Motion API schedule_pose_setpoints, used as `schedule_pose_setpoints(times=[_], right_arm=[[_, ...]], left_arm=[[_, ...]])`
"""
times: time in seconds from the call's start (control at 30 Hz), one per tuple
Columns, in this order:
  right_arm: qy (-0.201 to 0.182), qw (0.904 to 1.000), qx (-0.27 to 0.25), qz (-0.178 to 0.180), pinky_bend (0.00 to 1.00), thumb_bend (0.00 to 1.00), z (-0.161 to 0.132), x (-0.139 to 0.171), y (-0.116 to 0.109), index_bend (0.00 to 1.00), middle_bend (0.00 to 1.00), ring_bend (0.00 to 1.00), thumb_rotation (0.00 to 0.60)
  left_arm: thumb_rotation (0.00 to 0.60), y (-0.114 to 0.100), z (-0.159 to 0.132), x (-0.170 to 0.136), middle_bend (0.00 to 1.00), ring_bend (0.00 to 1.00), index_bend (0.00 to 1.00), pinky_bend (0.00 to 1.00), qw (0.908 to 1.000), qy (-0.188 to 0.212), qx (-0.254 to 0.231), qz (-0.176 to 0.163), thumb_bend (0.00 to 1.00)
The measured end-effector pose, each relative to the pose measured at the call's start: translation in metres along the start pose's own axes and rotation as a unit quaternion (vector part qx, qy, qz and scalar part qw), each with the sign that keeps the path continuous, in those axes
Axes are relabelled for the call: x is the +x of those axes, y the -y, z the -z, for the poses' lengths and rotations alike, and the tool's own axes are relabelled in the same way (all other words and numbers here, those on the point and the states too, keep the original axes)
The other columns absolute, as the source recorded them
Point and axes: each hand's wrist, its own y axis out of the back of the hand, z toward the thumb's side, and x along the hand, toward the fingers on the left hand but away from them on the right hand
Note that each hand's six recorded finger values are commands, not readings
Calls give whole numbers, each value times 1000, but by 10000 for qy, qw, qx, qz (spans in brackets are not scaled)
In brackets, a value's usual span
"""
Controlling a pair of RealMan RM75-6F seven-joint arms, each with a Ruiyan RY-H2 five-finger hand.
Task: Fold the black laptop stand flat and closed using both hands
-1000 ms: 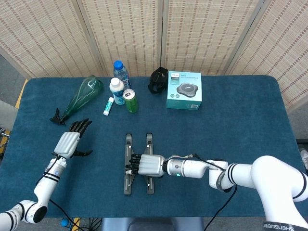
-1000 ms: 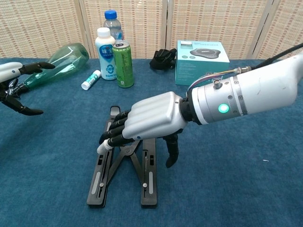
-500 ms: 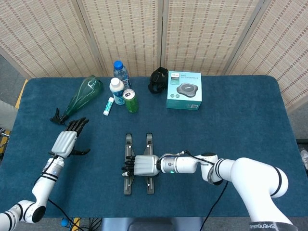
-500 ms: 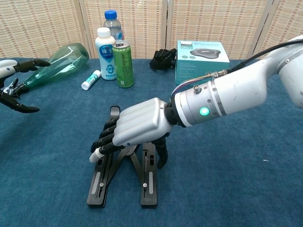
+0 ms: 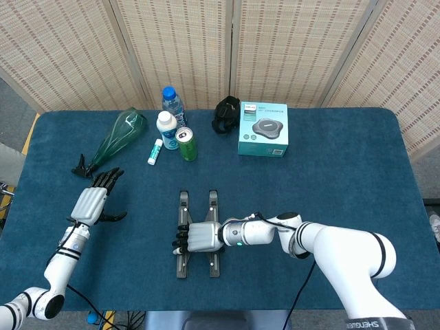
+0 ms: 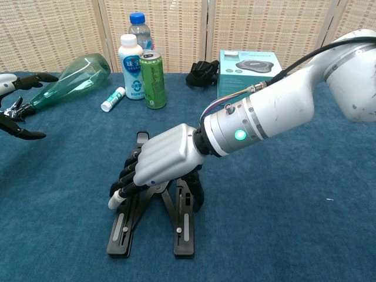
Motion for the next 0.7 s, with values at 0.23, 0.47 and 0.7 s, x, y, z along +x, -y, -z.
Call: schedule_pose_setpoints(times=[0.23, 0.47, 0.7], right_arm=[[-62, 10000, -1, -42, 0, 0, -1, 0, 0, 0, 0, 0, 600], [-70, 9999, 5, -105, 0, 0, -1, 2, 0, 0, 0, 0, 600], [-96, 9999, 59, -125, 0, 0, -3, -2, 0, 0, 0, 0, 600]], left_arm=[[600, 1, 1, -1, 12, 0, 0, 0, 10000, -13, -20, -12, 147], [600, 2, 0, 0, 11, 0, 0, 0, 10000, -7, -32, -13, 147], [600, 2, -1, 0, 11, 0, 0, 0, 10000, -3, -47, -23, 147]])
